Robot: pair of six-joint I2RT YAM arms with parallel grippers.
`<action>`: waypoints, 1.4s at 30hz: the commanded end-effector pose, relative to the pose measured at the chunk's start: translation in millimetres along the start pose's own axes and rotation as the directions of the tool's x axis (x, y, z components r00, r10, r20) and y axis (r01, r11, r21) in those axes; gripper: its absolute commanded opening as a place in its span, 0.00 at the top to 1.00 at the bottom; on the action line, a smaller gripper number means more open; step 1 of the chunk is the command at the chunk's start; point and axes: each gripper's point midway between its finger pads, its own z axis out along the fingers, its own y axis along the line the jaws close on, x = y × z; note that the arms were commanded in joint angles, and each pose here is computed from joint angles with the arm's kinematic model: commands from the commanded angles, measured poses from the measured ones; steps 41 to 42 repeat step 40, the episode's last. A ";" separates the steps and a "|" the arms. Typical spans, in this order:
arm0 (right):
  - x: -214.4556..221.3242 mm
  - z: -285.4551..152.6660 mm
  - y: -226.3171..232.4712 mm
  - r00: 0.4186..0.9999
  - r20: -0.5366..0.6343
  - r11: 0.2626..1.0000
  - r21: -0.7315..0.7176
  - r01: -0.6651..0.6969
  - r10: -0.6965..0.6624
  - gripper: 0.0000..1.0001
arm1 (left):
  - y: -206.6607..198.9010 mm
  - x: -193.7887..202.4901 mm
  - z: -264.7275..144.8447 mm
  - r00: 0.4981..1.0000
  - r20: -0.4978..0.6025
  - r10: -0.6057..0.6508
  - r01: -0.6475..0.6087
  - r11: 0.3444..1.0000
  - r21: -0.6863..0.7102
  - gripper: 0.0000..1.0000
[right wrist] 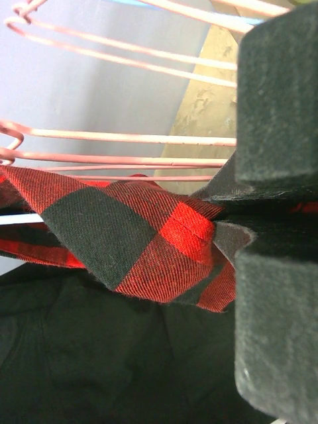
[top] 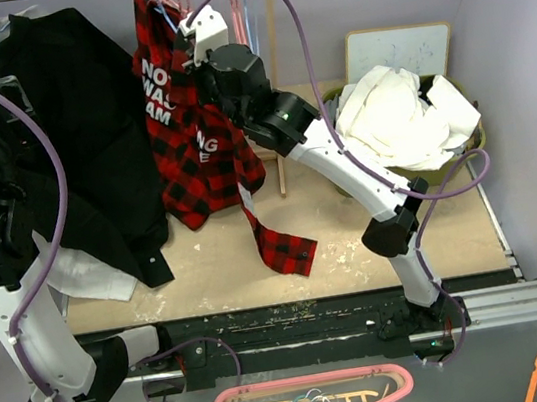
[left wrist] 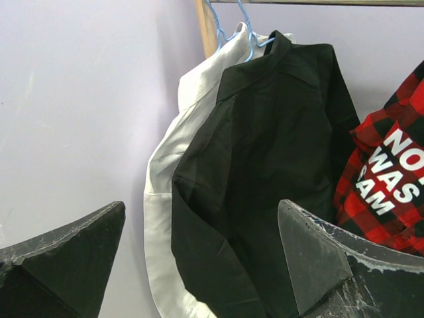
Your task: Place the shirt on the hanger
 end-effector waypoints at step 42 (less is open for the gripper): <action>-128.2 -113.7 2.9 0.913 0.327 0.949 -0.272 -0.157 0.245 0.00 | 2.2 20.7 28.2 0.990 -0.050 0.132 -0.135 0.989 -0.053 0.01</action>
